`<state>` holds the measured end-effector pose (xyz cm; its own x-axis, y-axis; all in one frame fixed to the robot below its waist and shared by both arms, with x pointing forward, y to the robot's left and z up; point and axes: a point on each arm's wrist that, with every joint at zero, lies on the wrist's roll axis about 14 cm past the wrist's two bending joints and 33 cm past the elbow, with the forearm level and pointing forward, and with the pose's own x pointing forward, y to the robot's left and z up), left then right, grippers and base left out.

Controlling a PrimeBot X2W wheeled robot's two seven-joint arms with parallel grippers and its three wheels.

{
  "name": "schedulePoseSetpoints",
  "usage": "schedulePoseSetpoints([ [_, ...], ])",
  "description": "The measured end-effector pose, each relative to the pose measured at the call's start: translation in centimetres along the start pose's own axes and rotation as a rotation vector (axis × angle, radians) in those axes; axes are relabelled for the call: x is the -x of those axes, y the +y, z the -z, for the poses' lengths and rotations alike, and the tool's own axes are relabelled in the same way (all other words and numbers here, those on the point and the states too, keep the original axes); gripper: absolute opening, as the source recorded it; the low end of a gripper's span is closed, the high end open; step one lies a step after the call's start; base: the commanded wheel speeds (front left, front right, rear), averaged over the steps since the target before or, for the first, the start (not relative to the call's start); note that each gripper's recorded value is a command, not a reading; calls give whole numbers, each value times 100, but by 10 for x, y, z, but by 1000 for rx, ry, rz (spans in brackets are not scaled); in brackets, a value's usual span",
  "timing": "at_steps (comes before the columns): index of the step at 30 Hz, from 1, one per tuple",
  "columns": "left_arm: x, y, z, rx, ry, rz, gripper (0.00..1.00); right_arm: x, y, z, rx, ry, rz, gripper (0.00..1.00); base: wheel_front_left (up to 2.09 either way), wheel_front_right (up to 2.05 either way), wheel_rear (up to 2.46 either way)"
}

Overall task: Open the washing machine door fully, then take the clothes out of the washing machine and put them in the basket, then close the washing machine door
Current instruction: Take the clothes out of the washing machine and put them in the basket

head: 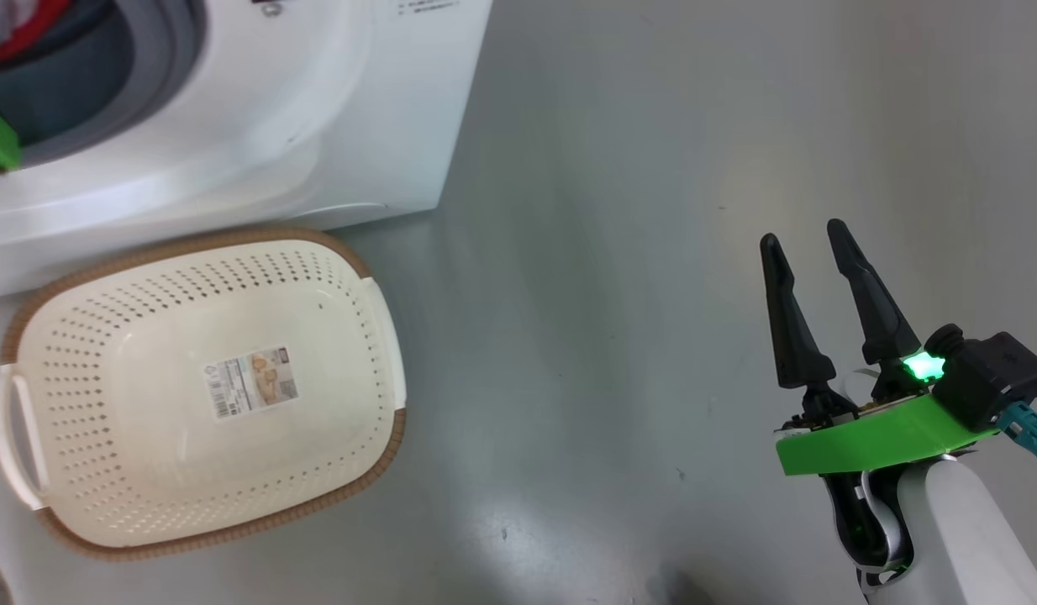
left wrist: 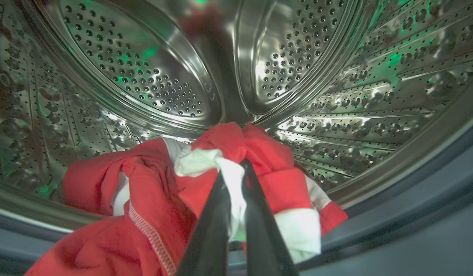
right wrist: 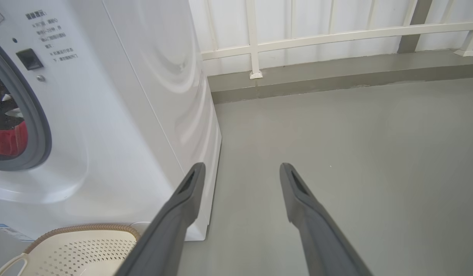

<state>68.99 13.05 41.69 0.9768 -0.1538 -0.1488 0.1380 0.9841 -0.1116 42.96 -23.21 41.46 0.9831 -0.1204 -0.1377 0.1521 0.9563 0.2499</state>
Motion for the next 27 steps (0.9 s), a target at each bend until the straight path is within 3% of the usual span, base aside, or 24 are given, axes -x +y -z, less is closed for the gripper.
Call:
schedulePoseSetpoints([
  [12,68,4,-31,78,-190,-28,0,1,16,-12,-10,-35,-45,100,0,0,0],
  [27,146,12,-93,41,-444,-74,0,3,27,-15,-15,-47,-73,100,0,0,0],
])
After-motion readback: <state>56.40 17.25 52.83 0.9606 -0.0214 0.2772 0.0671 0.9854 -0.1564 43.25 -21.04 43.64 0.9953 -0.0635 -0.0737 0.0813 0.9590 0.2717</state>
